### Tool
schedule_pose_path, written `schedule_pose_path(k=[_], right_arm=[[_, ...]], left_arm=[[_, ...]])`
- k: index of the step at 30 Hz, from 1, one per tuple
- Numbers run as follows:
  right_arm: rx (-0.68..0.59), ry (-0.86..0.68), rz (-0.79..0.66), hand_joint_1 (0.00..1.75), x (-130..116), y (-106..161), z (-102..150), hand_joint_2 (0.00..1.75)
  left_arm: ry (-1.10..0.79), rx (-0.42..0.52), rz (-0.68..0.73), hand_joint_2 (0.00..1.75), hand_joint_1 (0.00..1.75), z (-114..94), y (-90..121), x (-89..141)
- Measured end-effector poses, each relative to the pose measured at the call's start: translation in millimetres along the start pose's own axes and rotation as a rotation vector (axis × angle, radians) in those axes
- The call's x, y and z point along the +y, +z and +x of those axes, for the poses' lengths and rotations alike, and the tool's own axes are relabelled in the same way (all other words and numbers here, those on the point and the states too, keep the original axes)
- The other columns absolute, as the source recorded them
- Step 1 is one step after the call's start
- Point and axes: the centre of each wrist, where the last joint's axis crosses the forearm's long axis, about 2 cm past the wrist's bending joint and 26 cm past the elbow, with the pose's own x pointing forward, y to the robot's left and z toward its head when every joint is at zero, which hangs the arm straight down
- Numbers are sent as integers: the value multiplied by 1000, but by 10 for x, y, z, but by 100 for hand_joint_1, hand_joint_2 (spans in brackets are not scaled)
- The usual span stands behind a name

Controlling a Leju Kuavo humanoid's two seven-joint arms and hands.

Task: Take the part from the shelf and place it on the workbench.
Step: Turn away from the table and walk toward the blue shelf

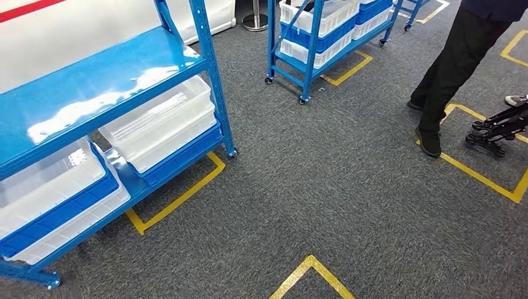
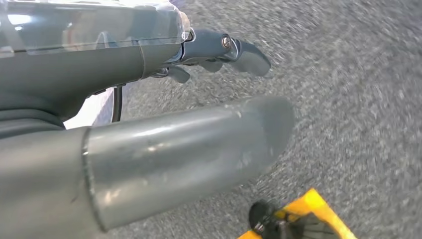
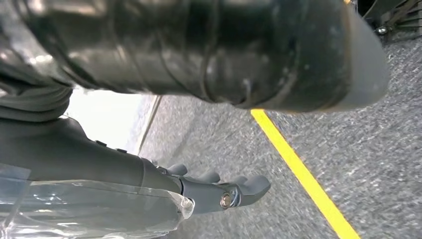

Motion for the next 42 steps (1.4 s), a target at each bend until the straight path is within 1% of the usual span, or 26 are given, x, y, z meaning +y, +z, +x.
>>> schedule_pose_path(k=[8,13,18,26,30,36,38,42], right_arm=[[-1,10,13,0,-21,-7,-31,0],[-16,18,17,0,-52,-13,-4,0],[-11,22,17,0,-65,-18,-49,0],[-13,31,16,0,-76,-21,-73,0],[-20,31,17,0,-77,-20,-47,0],[-12,32,22,0,-62,-19,-88,0],[-12,30,23,0,-62,-19,-82,0],[-4,8,25,0,-32,-11,-66,0]], left_arm=[[-12,-5,1,0,0,5,2,-34],[-15,-7,1,0,0,-5,9,-64],[-14,-14,-1,0,0,21,4,-98],[-14,-12,-3,0,0,4,12,-114],[-16,-9,0,0,0,-19,20,-113],[-16,-13,4,0,0,-2,14,-111],[6,-12,16,0,0,-22,21,-108],[147,-22,79,0,0,6,19,-160]])
